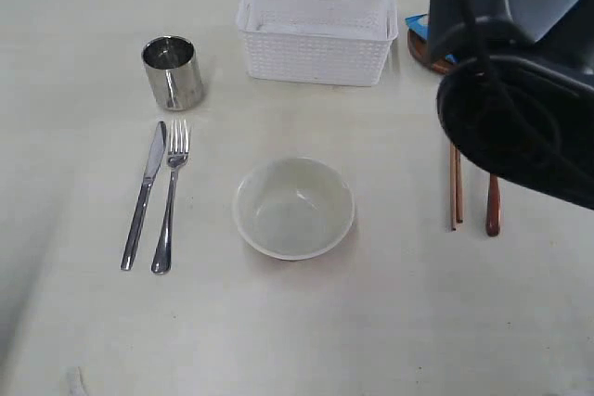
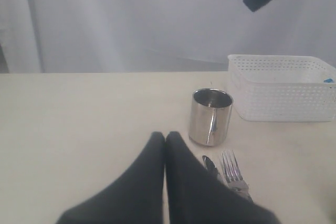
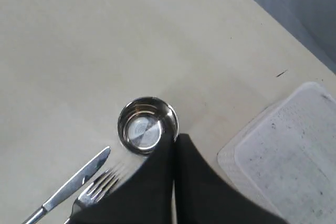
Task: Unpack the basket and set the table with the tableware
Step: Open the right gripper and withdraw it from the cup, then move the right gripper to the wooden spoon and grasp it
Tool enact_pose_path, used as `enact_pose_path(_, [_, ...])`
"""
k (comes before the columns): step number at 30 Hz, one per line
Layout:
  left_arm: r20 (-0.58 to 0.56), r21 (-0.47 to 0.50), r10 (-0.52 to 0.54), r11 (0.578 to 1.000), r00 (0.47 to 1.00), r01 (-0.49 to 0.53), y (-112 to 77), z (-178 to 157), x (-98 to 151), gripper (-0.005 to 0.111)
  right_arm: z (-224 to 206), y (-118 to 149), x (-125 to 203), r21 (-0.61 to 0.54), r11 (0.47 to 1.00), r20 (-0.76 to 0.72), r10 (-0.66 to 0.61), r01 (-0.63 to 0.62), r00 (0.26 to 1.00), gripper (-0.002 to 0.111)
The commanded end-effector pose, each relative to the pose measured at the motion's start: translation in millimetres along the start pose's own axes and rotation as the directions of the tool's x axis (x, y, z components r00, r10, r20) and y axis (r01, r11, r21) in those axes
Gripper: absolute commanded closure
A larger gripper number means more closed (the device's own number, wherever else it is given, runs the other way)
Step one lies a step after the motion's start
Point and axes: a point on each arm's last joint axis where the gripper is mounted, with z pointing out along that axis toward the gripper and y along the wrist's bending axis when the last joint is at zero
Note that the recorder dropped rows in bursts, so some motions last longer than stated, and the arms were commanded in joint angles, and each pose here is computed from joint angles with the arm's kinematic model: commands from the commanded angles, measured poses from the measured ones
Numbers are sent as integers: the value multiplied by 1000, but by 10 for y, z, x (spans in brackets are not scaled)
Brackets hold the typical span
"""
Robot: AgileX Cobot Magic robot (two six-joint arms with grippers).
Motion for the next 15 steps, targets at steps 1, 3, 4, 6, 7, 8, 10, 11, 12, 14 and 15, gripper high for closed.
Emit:
enact_pose_path(1, [7,2,-2,1000,1000,2,-1,-1,2,107,-281,-66,21,-4,1000,0,15,-15,1000,109])
enact_pose_path(3, [7,2,-2,1000,1000,2,-1,-1,2,107,-389,-81,69,-2,1000,-16,12,-12,1000,109])
enact_pose_path(4, [7,2,-2,1000,1000,2,-1,-1,2,107,-415,-82,108,-5,1000,-32,10,-10,999,109])
enact_pose_path(6, [7,2,-2,1000,1000,2,-1,-1,2,107,-532,-79,208,-23,1000,-64,7,-8,998,109])
enact_pose_path(7, [7,2,-2,1000,1000,2,-1,-1,2,107,-576,-69,266,-38,999,-82,-2,-1,997,109])
enact_pose_path(8, [7,2,-2,1000,1000,2,-1,-1,2,107,-633,-64,344,-50,999,-99,-2,-3,995,109])
enact_pose_path(10, [7,2,-2,1000,1000,2,-1,-1,2,107,-768,-73,465,-55,998,-69,-4,0,998,109])
enact_pose_path(11, [7,2,-2,1000,1000,2,-1,-1,2,107,-768,-75,585,-53,999,-65,-10,7,998,109])
enact_pose_path(12, [7,2,-2,1000,1000,2,-1,-1,2,107,-836,-125,667,-36,999,-48,3,-4,999,109])
enact_pose_path(14, [7,2,-2,1000,1000,2,-1,-1,2,107,-861,-276,919,18,999,-35,30,-29,999,109])
enact_pose_path(15, [7,2,-2,1000,1000,2,-1,-1,2,107,-862,-381,1028,57,997,-32,56,-54,998,109])
